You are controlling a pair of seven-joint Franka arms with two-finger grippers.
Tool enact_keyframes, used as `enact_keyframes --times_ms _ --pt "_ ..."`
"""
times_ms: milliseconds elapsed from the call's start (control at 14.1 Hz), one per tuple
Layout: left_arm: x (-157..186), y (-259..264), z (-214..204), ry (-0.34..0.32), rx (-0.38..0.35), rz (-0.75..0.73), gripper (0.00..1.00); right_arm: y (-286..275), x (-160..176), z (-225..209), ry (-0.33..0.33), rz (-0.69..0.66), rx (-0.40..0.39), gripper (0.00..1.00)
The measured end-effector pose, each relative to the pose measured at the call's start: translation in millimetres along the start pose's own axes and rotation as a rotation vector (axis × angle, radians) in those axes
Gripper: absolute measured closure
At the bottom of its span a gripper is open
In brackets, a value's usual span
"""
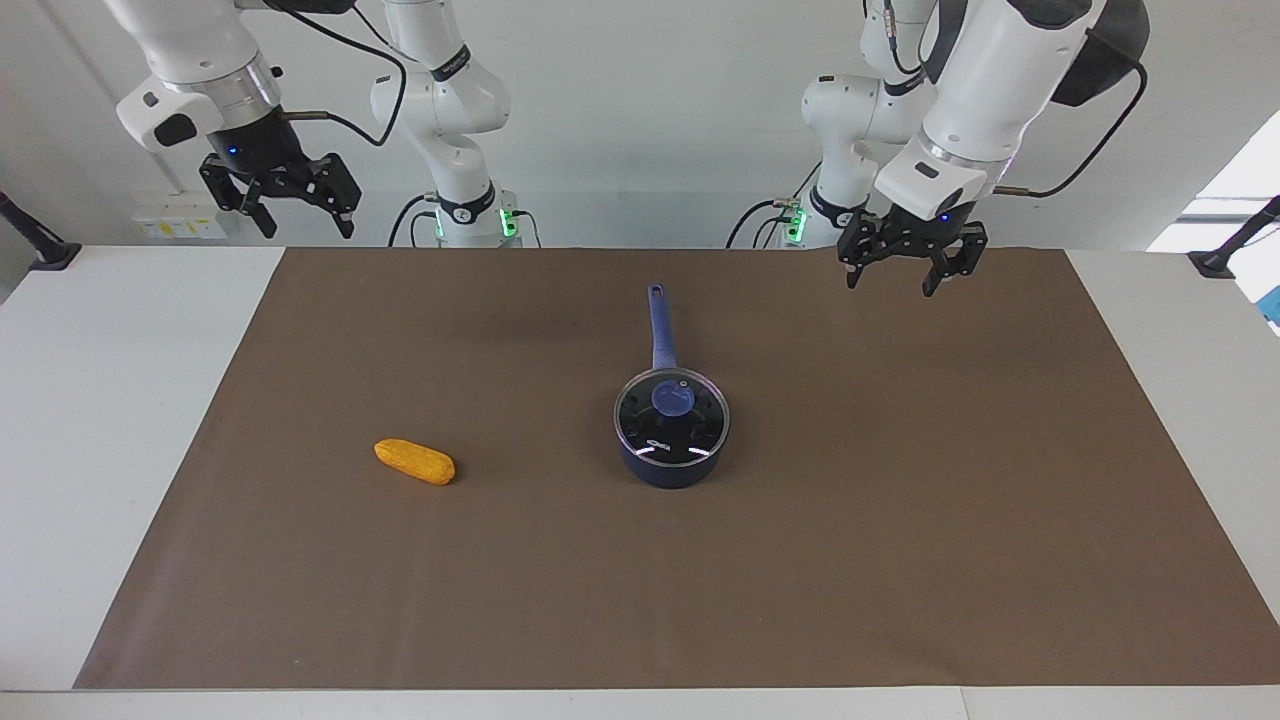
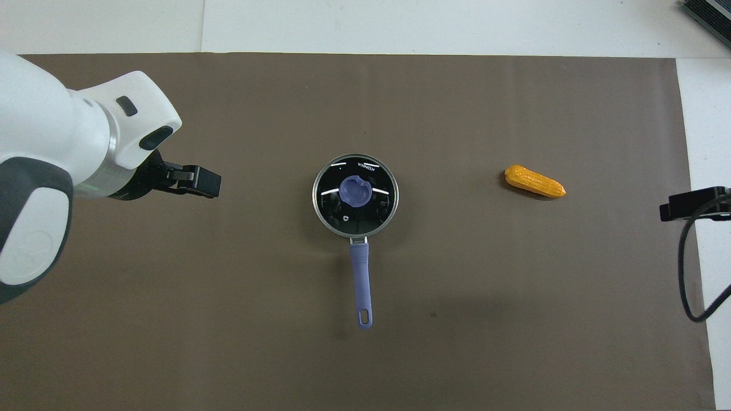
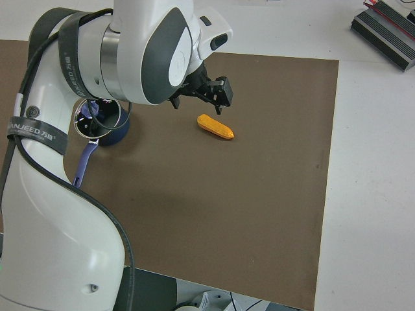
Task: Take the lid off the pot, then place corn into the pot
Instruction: 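Reach the left gripper to the blue knob of the glass lid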
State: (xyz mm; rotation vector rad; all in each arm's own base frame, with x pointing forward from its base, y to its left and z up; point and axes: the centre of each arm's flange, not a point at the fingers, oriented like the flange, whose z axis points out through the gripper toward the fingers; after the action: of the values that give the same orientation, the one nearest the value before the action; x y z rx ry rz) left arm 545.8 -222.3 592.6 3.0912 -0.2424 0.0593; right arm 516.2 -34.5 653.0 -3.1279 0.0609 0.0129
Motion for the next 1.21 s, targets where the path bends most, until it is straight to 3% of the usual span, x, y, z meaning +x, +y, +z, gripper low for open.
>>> enact_keyframes --times_ms 426,639,852,1206 --pt "10 66 51 0.004 0.032 0.006 0.00 2 0 1 -0.004 0.004 0.000 0.00" --pt "12 108 94 -0.002 0.084 -0.020 0.00 3 0 2 -0.004 0.006 0.000 0.00" --pt "17 139 132 0.012 0.083 -0.041 0.00 6 0 2 -0.004 0.011 0.001 0.00" --pt "34 168 148 0.054 0.057 -0.101 0.00 7 0 2 -0.006 0.013 0.001 0.00"
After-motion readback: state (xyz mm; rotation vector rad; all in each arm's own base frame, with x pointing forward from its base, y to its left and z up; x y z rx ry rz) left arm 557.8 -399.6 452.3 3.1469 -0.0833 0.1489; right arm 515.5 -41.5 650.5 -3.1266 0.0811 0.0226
